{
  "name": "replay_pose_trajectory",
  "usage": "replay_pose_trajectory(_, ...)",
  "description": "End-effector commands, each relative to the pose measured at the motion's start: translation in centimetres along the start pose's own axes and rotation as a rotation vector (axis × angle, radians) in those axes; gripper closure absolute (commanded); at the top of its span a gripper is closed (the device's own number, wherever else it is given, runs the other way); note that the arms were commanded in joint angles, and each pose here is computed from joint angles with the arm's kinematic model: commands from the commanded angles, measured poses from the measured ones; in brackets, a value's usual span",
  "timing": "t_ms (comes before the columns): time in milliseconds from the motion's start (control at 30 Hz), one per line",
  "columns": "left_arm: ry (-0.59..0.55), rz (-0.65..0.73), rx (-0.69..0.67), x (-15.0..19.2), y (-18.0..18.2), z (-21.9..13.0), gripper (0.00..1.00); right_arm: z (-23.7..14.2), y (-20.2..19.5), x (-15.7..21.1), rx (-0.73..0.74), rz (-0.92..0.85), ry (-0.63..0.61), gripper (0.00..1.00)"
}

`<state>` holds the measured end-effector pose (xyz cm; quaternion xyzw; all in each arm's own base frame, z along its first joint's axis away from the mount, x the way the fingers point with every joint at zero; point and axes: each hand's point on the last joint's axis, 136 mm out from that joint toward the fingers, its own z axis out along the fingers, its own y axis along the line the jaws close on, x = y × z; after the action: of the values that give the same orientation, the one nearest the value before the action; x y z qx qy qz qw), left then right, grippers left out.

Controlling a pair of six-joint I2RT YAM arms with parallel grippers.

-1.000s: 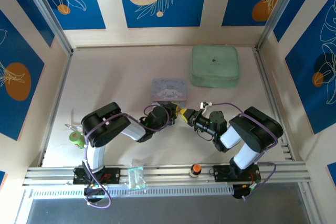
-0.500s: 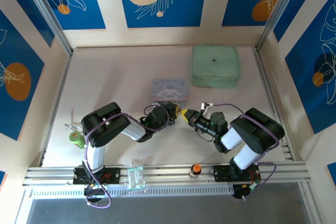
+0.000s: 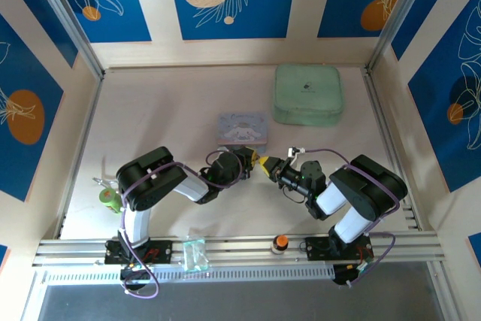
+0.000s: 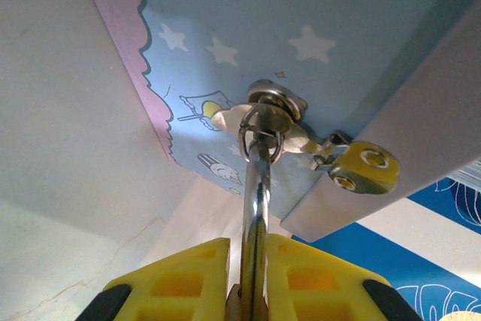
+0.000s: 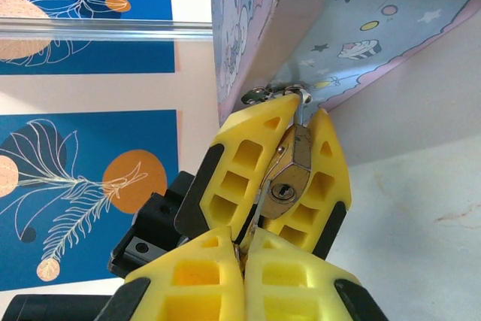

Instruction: Unlock a padlock with a key

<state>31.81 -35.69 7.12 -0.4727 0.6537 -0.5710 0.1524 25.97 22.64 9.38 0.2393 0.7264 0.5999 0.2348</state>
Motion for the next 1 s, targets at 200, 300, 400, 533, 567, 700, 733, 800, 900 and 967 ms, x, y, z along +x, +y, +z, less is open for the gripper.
replay_pose_trajectory(200, 0.037, -0.002, 0.067, 1.1, -2.4, 0.6, 1.00, -0.7, -0.4, 0.3, 0.028, -0.008, -0.002, 1.00)
replay_pose_trajectory(300, 0.040, -0.007, 0.065, 1.0, -2.2, 0.6, 1.00, -0.6, -0.2, 0.1, 0.024, -0.015, -0.008, 1.00)
replay_pose_trajectory(400, 0.041, -0.009, 0.059, 1.0, -2.0, 0.7, 1.00, -0.5, 0.0, 0.0, 0.015, -0.019, -0.009, 1.00)
replay_pose_trajectory(533, 0.055, -0.011, 0.056, 1.5, -1.8, 0.7, 1.00, -0.1, 0.4, 0.0, 0.002, -0.017, 0.000, 1.00)
replay_pose_trajectory(567, 0.056, -0.011, 0.056, 1.5, -1.8, 0.8, 1.00, 0.0, 0.5, 0.0, -0.004, -0.015, 0.003, 1.00)
replay_pose_trajectory(700, 0.048, 0.001, 0.043, 1.4, -1.5, 0.7, 1.00, 0.0, 0.9, -0.2, -0.017, -0.013, -0.002, 1.00)
replay_pose_trajectory(733, 0.051, 0.004, 0.042, 1.5, -1.5, 0.7, 1.00, 0.1, 0.9, -0.2, -0.014, -0.014, -0.001, 1.00)
replay_pose_trajectory(800, 0.057, -0.003, 0.050, 1.7, -1.6, 0.8, 1.00, 0.3, 0.8, -0.2, -0.009, -0.016, 0.004, 1.00)
replay_pose_trajectory(900, 0.073, -0.013, 0.062, 2.2, -2.0, 0.8, 1.00, 0.5, 0.9, -0.3, -0.018, -0.012, 0.006, 1.00)
replay_pose_trajectory(967, 0.085, -0.020, 0.063, 2.7, -2.0, 0.6, 1.00, 0.8, 1.0, -0.2, -0.023, -0.010, 0.028, 1.00)
